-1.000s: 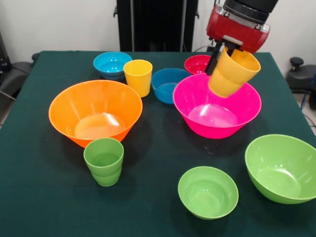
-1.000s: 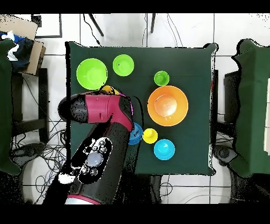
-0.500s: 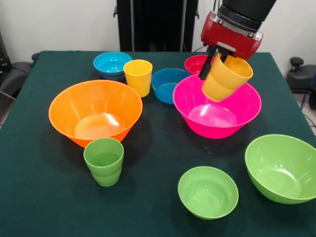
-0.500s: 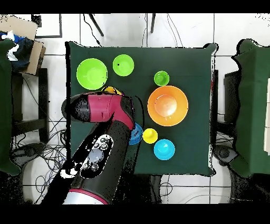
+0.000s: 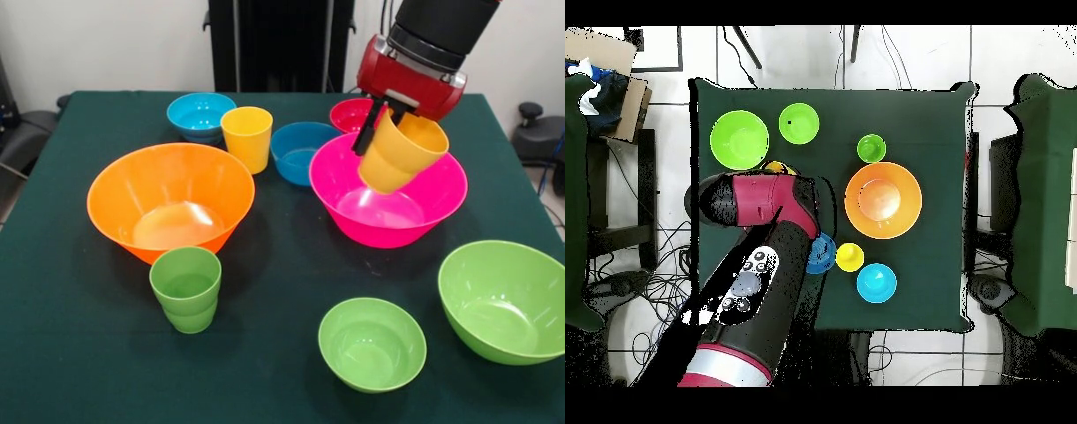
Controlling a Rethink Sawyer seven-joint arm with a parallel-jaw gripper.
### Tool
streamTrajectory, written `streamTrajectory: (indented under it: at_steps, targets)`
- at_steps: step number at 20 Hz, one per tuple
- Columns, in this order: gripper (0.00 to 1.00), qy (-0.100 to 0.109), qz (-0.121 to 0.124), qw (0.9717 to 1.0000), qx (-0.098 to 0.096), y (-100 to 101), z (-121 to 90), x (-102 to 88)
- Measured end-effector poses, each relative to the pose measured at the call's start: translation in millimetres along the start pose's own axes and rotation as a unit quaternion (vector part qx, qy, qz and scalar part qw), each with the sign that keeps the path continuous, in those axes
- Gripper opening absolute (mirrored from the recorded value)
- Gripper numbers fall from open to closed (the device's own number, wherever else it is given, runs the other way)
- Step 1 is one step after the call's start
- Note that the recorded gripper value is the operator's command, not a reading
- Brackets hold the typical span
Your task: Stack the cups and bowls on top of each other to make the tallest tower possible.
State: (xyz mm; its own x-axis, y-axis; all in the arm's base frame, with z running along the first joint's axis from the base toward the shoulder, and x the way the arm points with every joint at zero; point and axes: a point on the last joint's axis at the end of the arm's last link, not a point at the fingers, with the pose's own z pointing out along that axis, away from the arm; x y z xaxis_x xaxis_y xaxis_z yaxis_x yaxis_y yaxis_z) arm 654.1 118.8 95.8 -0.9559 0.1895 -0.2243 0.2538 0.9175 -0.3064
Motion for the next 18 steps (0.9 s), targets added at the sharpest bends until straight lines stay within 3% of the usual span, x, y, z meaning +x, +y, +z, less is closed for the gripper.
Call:
streamTrajectory:
  at_steps: [18]
  targets:
    - [0.00,-0.008,0.001,1.0000,-0.003,14.2,13.8,-8.4]
